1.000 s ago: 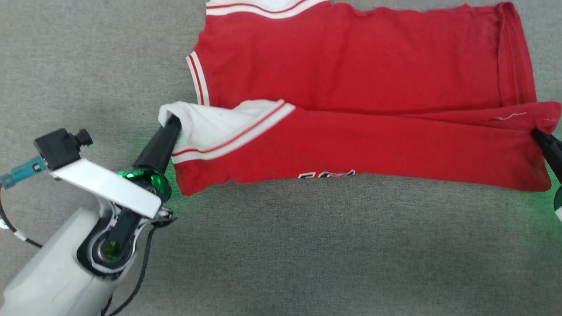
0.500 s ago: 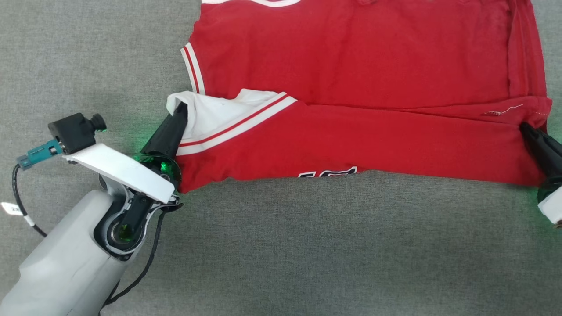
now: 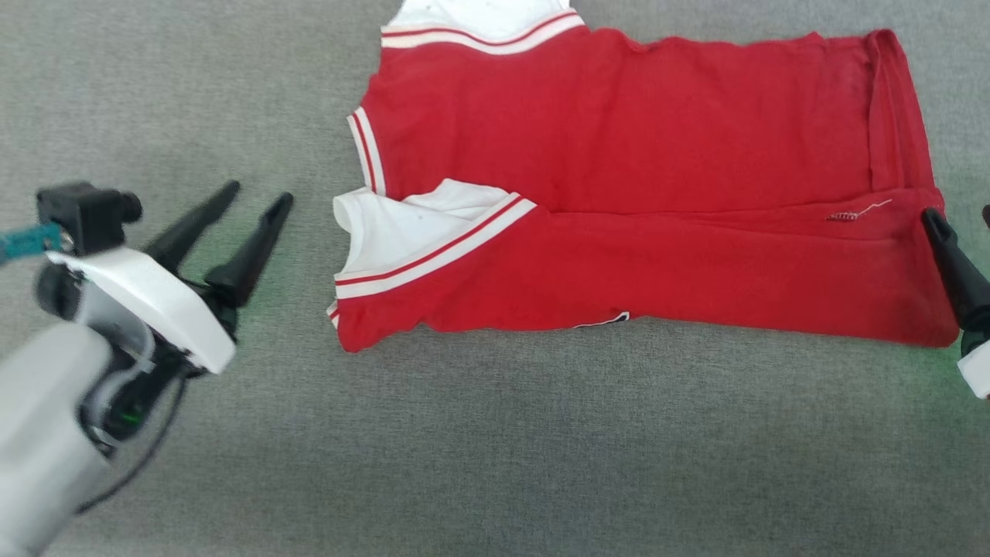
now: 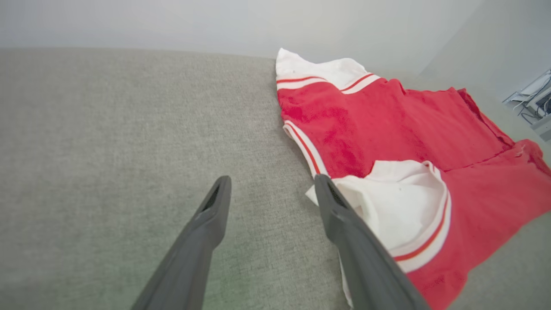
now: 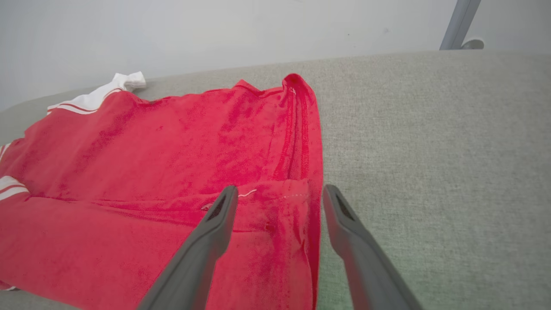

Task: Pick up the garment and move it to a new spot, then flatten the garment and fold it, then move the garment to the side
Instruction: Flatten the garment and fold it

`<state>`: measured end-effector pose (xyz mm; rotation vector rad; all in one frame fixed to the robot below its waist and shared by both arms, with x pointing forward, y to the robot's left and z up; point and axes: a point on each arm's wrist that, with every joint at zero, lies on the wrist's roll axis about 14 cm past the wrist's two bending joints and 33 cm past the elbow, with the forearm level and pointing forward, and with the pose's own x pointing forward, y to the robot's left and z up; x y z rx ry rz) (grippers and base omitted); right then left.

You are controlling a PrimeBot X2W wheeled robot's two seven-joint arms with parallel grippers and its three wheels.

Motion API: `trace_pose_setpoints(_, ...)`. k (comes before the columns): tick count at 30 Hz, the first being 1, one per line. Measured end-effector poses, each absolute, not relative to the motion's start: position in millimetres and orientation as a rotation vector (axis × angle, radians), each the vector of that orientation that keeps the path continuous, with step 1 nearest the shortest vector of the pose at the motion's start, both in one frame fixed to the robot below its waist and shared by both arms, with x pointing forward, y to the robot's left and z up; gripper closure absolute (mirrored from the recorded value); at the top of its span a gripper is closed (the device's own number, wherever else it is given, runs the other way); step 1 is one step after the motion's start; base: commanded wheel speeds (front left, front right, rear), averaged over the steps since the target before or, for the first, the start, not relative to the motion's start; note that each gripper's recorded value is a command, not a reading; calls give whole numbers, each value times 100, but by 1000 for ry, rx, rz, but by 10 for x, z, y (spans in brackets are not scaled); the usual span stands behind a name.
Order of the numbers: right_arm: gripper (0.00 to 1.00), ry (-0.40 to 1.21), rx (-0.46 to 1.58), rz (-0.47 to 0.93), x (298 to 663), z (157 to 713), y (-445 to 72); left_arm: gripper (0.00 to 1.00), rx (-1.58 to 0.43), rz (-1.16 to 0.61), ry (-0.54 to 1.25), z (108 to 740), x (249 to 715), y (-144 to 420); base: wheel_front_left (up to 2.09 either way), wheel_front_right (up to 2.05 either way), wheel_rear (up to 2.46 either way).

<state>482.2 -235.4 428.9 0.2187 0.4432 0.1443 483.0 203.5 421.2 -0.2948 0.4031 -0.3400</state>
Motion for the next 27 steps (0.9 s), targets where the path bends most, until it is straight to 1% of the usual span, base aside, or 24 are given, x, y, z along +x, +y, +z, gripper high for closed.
trace_pose_setpoints(2,0,413,202,146,4825,4387,-2348,0,-213,-346,407,4353,4857,2135,0,0,0)
trace_pose_setpoints(4,0,383,202,150,4832,4481,-2319,0,-177,-375,437,4489,4866,2103,0,0,0)
trace_pose_setpoints(7,0,353,200,157,4835,4591,-2280,0,-116,-434,584,4466,4714,2001,0,0,0)
trace_pose_setpoints(12,0,357,201,162,4804,4610,-2238,0,-160,-545,858,4307,4361,1689,0,0,0)
trace_pose_setpoints(16,0,352,211,145,4776,4613,-2273,0,-213,-570,1024,4193,4184,1589,0,0,0)
trace_pose_setpoints(23,0,356,211,101,4744,4579,-2413,0,-331,-583,1181,3980,4188,1438,0,0,0)
trace_pose_setpoints(27,0,350,205,87,4769,4589,-2469,0,-307,-559,1260,3814,4242,1461,0,0,0)
